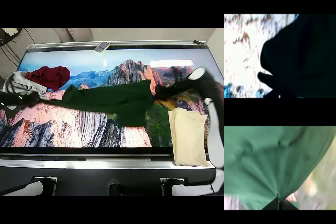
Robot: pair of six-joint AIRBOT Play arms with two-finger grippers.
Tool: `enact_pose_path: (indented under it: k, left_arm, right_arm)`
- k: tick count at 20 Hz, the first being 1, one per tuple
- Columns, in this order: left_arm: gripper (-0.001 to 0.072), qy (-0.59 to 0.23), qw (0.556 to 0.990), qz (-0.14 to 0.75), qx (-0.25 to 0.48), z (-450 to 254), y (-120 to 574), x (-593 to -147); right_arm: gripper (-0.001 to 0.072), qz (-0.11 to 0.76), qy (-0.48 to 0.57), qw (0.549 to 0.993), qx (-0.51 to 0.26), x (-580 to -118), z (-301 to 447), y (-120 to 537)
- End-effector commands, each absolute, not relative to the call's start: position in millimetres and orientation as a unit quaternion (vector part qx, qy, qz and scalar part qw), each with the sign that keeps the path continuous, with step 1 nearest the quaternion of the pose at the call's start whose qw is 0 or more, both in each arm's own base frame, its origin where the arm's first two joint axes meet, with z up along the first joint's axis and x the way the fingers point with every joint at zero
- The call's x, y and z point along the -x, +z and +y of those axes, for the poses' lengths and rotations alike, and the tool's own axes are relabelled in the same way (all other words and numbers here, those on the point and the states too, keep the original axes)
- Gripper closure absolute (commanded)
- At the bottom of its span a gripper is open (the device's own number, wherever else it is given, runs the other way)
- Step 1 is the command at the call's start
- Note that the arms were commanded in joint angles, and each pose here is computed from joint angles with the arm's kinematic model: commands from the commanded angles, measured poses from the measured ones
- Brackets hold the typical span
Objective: Fold the shirts.
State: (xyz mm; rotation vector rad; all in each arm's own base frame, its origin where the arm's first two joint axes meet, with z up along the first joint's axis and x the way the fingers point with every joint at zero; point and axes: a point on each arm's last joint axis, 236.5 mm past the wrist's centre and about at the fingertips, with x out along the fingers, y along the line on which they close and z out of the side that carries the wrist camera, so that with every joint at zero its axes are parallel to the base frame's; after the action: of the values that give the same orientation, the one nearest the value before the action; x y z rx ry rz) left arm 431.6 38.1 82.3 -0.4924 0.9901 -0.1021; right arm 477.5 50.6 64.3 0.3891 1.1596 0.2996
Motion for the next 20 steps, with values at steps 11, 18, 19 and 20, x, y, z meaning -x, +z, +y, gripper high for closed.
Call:
enact_pose_path:
  k: [11, 18, 19, 20]
  left_arm:
    - [0.0684, -0.022, 0.963, -0.259, 0.073, -24.6, 599.7, -140.6]
    - [0.0684, 0.002, 0.992, -0.105, 0.067, -5.5, 531.4, -204.6]
    - [0.0684, -0.001, 0.997, -0.034, 0.076, -1.4, 495.6, -229.3]
    - [0.0684, -0.002, 0.995, 0.035, 0.088, 3.9, 456.8, -253.4]
  right_arm:
    - [0.0664, -0.150, 0.033, 0.988, 0.007, -219.4, 16.8, 581.9]
    - [0.0665, -0.023, 0.025, 0.999, -0.010, -248.4, 9.9, 522.7]
    - [0.0665, 0.027, 0.027, 0.999, -0.026, -264.5, 9.2, 498.5]
    - [0.0665, 0.097, 0.029, 0.994, -0.030, -285.1, 8.4, 464.1]
